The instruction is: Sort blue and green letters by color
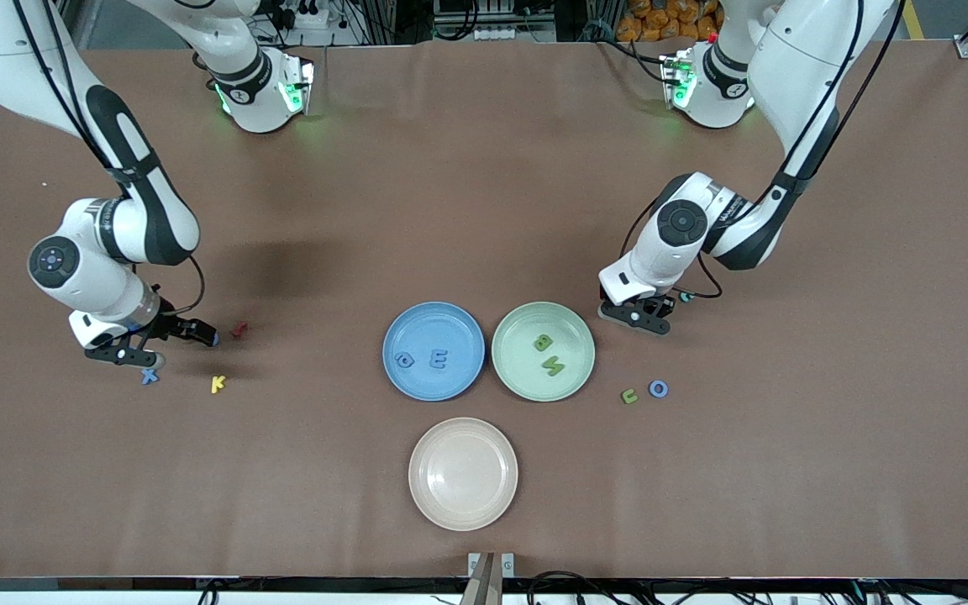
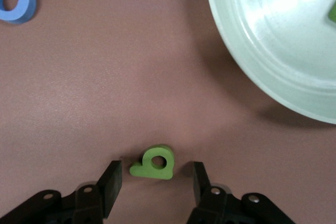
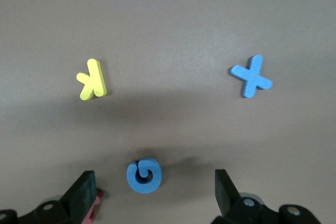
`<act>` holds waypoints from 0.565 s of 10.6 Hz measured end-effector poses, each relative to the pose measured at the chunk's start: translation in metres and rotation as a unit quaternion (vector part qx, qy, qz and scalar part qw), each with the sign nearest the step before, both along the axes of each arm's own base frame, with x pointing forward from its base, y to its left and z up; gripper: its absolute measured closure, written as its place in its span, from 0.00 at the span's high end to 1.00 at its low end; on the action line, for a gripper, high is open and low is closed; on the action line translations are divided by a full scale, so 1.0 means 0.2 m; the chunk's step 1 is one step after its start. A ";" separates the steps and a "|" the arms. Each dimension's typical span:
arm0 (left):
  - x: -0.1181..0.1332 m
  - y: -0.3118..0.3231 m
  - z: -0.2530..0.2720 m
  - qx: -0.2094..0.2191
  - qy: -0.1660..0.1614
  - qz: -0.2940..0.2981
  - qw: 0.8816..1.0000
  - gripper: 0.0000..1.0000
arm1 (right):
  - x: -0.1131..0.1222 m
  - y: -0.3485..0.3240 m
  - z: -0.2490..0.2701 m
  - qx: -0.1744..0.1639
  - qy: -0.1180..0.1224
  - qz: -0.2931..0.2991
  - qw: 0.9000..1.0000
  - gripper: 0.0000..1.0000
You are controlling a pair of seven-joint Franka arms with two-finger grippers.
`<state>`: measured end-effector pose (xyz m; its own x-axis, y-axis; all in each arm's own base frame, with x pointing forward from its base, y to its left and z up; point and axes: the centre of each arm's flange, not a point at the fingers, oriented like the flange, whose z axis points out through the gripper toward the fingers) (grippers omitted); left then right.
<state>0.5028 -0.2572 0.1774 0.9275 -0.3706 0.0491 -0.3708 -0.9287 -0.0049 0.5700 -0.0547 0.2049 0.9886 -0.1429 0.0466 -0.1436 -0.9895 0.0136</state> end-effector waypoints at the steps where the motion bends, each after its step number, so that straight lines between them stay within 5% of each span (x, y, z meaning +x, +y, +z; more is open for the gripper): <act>1: 0.00 0.00 0.00 -0.001 0.000 0.001 1.000 0.64 | -0.02 0.01 -0.04 0.001 -0.002 0.001 1.000 1.00; 4: 0.02 -0.01 -0.02 -0.004 0.001 0.007 1.000 0.60 | -0.05 0.02 -0.11 0.003 -0.007 0.002 1.000 1.00; 6: 0.04 -0.02 0.00 -0.006 -0.003 0.016 1.000 0.37 | -0.06 0.02 -0.16 0.004 -0.006 0.002 1.000 0.94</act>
<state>0.5110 -0.2606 0.1764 0.9389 -0.3392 0.0582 -0.3400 -0.9404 0.0048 0.5575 -0.0507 0.1734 0.9886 -0.1387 0.0580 -0.1392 -0.9903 0.0039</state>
